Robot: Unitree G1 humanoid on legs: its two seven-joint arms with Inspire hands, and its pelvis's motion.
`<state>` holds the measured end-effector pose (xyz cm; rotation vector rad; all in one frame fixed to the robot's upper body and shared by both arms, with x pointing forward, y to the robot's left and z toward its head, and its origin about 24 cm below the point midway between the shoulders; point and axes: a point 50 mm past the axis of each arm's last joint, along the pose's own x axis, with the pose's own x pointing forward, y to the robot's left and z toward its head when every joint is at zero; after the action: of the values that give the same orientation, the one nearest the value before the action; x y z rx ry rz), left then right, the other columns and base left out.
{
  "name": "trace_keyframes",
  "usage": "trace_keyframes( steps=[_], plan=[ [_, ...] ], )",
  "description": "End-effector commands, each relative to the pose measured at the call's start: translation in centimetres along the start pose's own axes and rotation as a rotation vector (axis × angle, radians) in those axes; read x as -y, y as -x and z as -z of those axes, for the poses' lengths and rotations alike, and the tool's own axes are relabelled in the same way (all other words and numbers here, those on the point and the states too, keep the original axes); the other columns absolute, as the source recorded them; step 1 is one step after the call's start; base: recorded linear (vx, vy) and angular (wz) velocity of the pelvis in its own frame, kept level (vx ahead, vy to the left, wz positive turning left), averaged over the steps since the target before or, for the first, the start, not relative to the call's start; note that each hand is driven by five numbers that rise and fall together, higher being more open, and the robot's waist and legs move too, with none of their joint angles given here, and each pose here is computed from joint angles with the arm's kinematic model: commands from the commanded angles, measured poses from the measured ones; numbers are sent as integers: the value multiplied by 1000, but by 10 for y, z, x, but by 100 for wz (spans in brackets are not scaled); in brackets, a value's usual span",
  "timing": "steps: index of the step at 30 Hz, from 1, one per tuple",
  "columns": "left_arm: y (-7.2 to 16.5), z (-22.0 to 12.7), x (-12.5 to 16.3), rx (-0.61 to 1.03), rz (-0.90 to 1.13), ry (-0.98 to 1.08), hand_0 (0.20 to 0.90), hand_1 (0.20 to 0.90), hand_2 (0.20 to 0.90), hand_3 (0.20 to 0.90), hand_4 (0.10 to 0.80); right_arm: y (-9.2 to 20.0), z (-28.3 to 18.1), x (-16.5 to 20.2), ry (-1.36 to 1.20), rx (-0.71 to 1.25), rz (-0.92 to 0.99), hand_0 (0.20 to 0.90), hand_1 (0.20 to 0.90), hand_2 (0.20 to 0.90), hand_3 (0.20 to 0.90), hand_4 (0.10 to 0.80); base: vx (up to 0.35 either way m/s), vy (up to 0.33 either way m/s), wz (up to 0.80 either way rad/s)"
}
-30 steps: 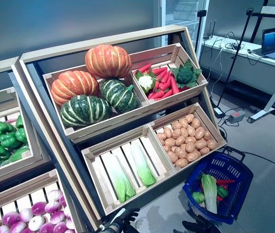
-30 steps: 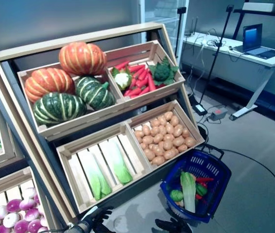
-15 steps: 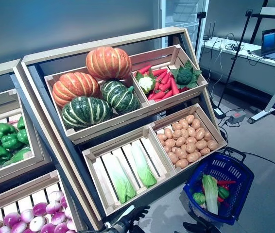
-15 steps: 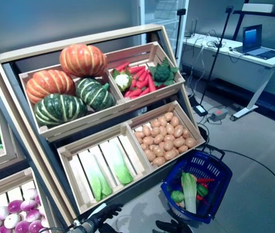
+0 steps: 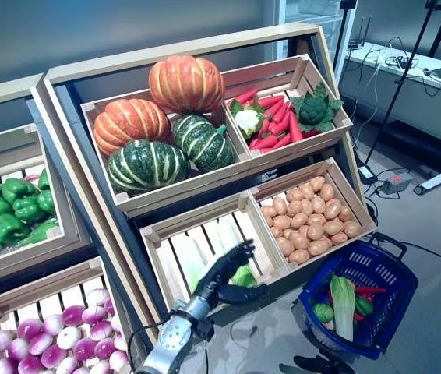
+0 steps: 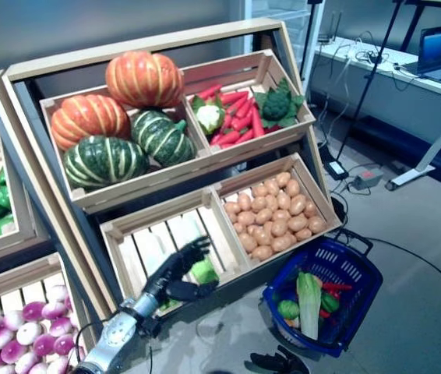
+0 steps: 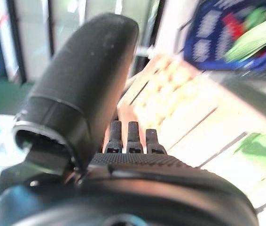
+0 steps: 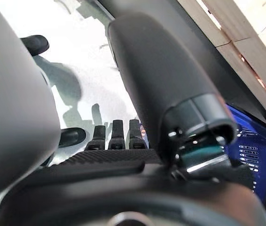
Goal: Put vegetables into the basket
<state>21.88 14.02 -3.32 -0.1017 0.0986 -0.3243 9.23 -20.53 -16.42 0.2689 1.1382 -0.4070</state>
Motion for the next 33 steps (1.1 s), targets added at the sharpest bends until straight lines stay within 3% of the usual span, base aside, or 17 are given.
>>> trace_keyframes(
  steps=[1, 12, 22, 25, 33],
  plan=[
    [-30, -63, -15, 289, -123, -94, 900, 900, 900, 900, 800, 0, 2, -49, -82, -10, -81, 900, 900, 900, 900, 800, 28, -2, 7],
    [-33, -46, -39, 167, -493, -328, 900, 900, 900, 900, 800, 2, 17, -49, -86, -46, -76, 900, 900, 900, 900, 800, 29, 6, 5],
    [-50, -46, -52, 105, -698, -230, 900, 900, 900, 900, 800, 3, 20, -50, -144, -66, -100, 900, 900, 900, 900, 800, 50, 18, -2],
    [-49, -39, -62, 52, -856, -197, 900, 900, 900, 900, 800, 5, 15, -60, -188, -58, -156, 900, 900, 900, 900, 800, 68, 10, -7],
    [-83, -79, -64, 149, -963, -219, 900, 900, 900, 900, 800, 4, -25, -81, -174, 53, -221, 900, 900, 900, 900, 800, -73, 53, -16]
  ],
)
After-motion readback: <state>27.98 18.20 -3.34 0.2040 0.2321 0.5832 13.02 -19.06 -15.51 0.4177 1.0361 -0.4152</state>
